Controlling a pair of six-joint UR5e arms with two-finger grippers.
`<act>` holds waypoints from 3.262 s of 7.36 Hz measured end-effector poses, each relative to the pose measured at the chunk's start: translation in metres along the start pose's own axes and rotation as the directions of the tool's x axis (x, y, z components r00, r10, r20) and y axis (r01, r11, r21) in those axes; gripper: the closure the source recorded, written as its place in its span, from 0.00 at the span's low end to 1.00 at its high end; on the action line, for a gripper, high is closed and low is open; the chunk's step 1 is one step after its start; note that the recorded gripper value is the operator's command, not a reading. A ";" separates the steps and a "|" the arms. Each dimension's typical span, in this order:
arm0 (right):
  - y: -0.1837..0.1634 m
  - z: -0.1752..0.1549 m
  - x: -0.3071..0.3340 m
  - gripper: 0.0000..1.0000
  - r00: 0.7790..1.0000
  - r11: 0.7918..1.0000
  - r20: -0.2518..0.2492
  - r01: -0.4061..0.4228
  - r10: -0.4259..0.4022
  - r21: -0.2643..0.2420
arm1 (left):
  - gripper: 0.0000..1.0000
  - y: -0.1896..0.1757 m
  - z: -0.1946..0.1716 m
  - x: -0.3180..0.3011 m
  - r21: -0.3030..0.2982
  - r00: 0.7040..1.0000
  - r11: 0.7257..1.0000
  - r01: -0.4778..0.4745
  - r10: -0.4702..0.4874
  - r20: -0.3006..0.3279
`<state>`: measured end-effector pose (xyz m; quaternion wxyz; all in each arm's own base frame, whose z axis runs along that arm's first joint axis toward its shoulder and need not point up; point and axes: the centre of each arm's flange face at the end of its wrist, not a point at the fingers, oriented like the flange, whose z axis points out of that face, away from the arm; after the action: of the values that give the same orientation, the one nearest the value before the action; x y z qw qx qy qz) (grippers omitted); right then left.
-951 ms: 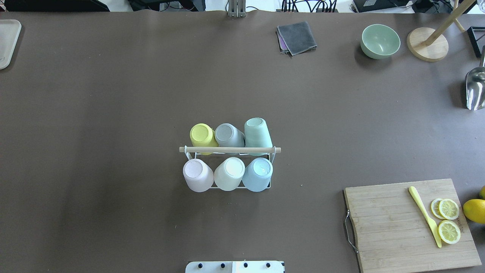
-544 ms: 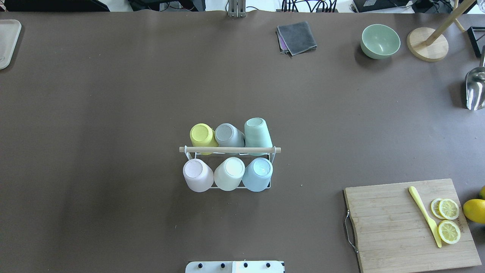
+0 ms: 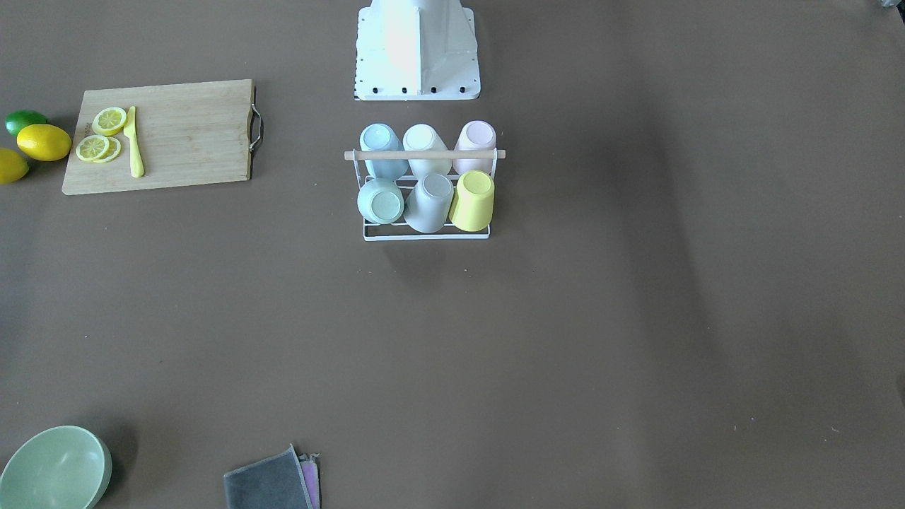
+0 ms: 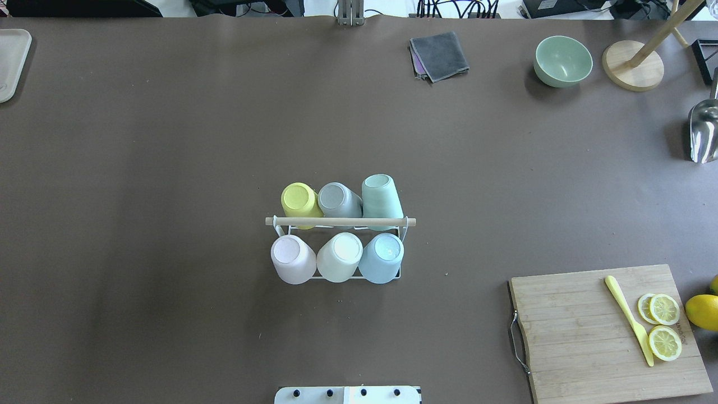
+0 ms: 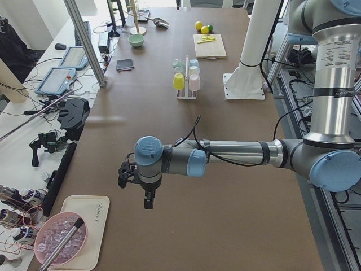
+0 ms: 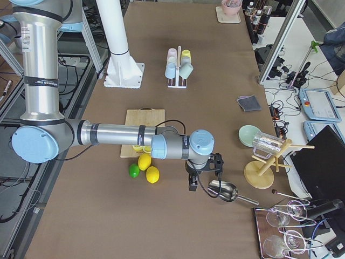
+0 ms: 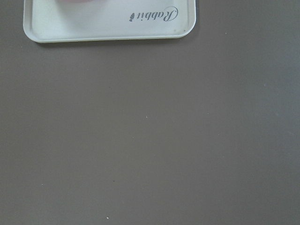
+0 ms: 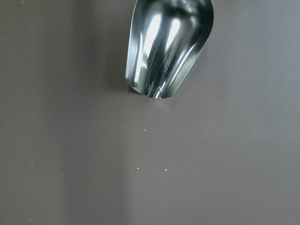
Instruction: Place cup on cup holder
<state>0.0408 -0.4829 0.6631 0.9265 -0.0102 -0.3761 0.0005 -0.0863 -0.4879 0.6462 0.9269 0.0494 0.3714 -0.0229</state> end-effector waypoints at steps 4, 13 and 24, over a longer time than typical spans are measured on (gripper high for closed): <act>-0.001 -0.001 0.000 0.00 1.000 1.000 -0.012 0.003 -0.003 0.004 | 0.02 0.000 0.000 0.001 0.000 1.000 1.000 -0.002 0.002 0.000; -0.005 -0.005 -0.003 0.00 1.000 1.000 -0.012 0.010 -0.010 0.011 | 0.02 -0.002 0.000 0.003 0.001 1.000 1.000 -0.005 0.005 0.001; -0.007 -0.007 -0.006 0.00 1.000 1.000 -0.011 0.015 -0.015 0.016 | 0.02 -0.002 0.000 0.002 0.000 1.000 1.000 -0.005 0.005 0.002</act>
<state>0.0413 -0.4904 0.6541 0.9286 0.0000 -0.3710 -0.0034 -0.0848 -0.4899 0.6448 0.9273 0.0501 0.3704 -0.0207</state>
